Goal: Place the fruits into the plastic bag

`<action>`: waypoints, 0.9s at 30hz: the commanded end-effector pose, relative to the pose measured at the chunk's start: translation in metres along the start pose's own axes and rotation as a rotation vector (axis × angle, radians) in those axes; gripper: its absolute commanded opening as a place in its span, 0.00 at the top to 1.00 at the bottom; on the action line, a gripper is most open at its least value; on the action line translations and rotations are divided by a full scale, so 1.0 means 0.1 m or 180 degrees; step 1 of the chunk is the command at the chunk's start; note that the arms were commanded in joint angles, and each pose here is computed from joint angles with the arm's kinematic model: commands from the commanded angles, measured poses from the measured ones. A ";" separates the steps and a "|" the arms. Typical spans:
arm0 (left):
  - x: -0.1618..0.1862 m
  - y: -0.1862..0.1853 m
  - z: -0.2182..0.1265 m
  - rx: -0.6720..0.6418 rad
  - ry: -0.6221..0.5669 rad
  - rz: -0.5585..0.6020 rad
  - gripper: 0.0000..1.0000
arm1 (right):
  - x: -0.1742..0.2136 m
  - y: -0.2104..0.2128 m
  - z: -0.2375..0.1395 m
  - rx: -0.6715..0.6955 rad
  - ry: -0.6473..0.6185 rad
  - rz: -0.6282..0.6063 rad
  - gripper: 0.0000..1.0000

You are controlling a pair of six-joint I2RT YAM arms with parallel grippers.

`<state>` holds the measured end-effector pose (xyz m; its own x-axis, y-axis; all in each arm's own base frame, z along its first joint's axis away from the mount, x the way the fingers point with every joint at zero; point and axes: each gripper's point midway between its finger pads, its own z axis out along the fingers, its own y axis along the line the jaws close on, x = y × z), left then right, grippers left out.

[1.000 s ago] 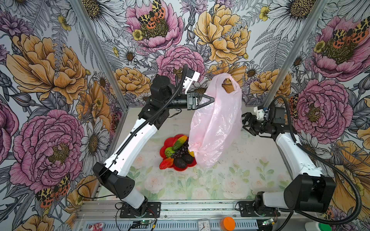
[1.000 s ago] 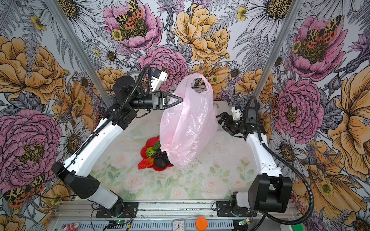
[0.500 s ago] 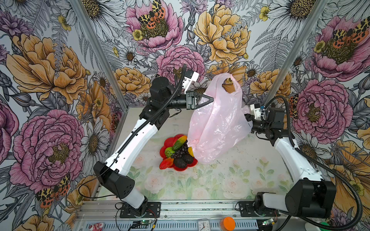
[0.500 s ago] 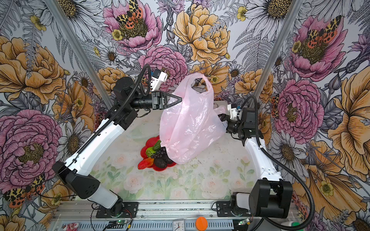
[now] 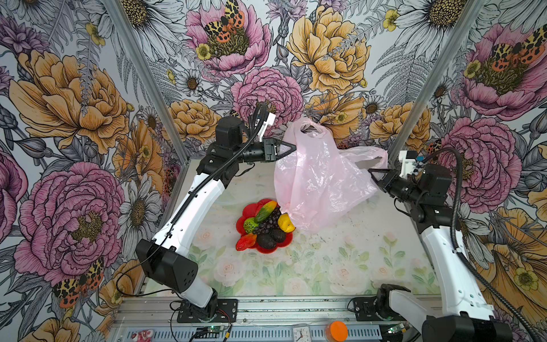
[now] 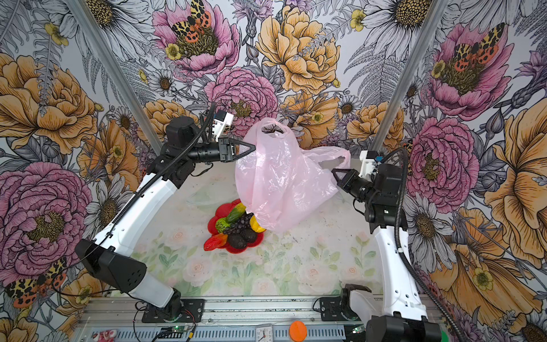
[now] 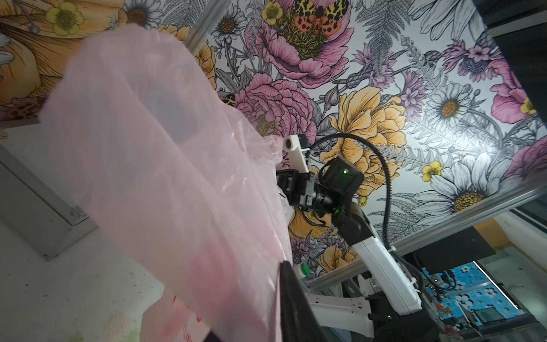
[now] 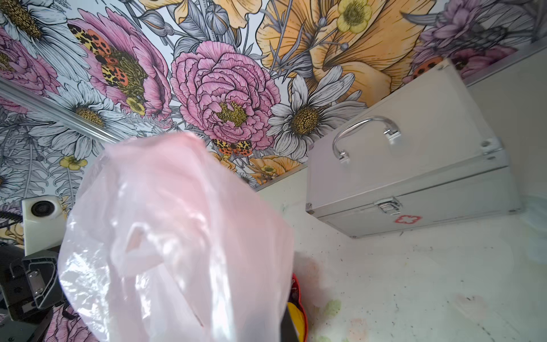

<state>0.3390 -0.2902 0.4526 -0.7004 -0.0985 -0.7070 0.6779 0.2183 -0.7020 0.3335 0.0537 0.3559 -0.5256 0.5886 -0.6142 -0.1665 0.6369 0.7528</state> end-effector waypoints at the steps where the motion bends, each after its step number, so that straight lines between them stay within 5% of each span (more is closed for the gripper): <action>1: 0.05 0.07 0.02 -0.0133 0.0024 0.0156 0.52 | -0.21 -0.03 -0.19 0.0395 -0.0336 -0.0013 1.00; 3: 0.04 0.09 0.08 -0.0142 0.0035 0.0174 0.26 | -0.29 0.03 -0.28 0.0487 -0.0458 -0.0077 1.00; 7: 0.04 0.17 0.20 -0.0195 0.0029 0.0133 0.01 | -0.42 0.11 -0.45 0.0637 -0.0662 -0.0223 1.00; 11: 0.02 0.40 0.17 -0.0412 -0.0073 -0.0106 0.01 | -0.42 0.07 -0.51 0.0742 -0.0727 -0.0302 1.00; 15: 0.08 0.82 -0.07 -0.0805 -0.0318 -0.0714 0.01 | -0.23 -0.15 -0.46 0.0851 -0.0615 -0.0263 1.00; 21: 0.58 1.28 -0.60 -0.1209 -0.0578 -0.1885 0.01 | 0.11 -0.42 -0.40 0.0885 -0.0503 -0.0099 1.00; 27: 1.24 1.25 -0.68 -0.1204 -0.0457 -0.2669 0.01 | 0.57 -0.69 -0.28 0.0937 -0.0239 0.0162 1.00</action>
<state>0.3402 -0.2039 0.2842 -0.8811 -0.4583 -0.1165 -0.0796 0.3867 -0.9187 0.2943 0.0261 0.2809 -0.4733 0.6309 -0.6148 0.1084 0.7343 0.6701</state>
